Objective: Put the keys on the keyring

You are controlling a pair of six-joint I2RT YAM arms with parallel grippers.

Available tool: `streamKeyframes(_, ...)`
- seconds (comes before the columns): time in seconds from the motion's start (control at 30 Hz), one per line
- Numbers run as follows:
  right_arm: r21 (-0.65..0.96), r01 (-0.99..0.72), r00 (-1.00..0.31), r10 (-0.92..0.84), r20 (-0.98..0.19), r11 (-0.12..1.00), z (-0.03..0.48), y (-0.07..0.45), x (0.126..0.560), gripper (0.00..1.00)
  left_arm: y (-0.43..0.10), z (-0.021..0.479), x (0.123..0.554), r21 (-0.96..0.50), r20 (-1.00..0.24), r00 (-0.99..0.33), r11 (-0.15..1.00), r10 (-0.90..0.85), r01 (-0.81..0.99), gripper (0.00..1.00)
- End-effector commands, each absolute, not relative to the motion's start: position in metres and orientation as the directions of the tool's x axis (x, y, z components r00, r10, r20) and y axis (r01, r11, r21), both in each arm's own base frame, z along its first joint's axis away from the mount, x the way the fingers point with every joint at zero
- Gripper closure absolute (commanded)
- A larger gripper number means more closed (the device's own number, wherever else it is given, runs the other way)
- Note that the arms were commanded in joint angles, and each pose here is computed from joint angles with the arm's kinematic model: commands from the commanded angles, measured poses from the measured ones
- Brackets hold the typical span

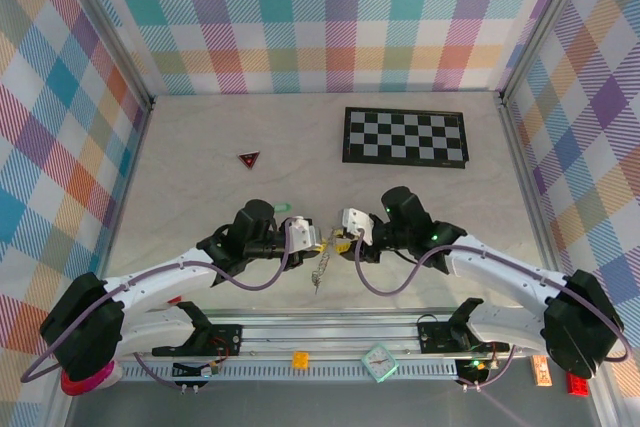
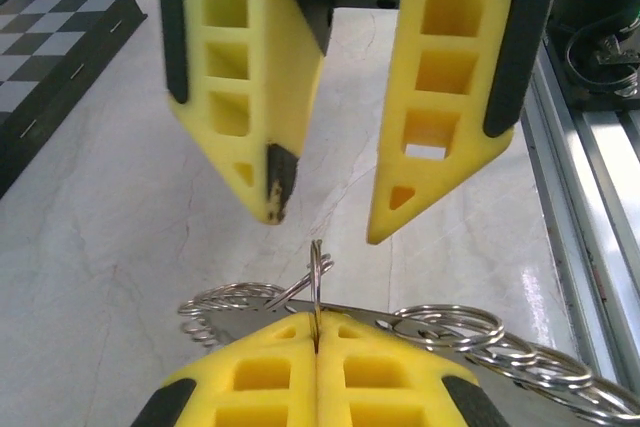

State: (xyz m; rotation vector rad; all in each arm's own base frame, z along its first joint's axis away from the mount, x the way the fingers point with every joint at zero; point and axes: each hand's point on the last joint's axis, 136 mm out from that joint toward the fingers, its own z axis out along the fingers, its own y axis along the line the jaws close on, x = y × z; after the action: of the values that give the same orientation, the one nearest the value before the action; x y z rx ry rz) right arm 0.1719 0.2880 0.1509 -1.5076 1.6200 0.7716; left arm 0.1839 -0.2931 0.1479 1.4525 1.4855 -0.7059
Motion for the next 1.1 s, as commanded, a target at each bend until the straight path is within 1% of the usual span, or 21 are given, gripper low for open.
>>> streamKeyframes(0.0, -0.079, -0.995, 0.03, -0.541, -0.841, 0.067, 0.141, 0.286, 0.16, 0.7, -0.296, 0.156, 0.183, 0.268, -0.881, 0.19, 0.125, 0.432, 0.955, 1.0)
streamKeyframes(0.37, -0.151, -0.983, 0.072, -0.532, -0.844, 0.107, 0.152, 0.294, 0.172, 0.71, -0.297, 0.154, 0.176, 0.292, -0.872, 0.225, 0.093, 0.434, 0.952, 1.0)
streamKeyframes(0.73, -0.179, -0.982, 0.124, -0.523, -0.843, 0.056, 0.157, 0.306, 0.164, 0.78, -0.297, 0.154, 0.169, 0.307, -0.863, 0.253, 0.056, 0.436, 0.95, 1.0)
streamKeyframes(1.07, -0.208, -0.976, 0.148, -0.512, -0.846, 0.061, 0.163, 0.305, 0.164, 0.8, -0.297, 0.154, 0.167, 0.319, -0.857, 0.27, 0.041, 0.439, 0.947, 1.0)
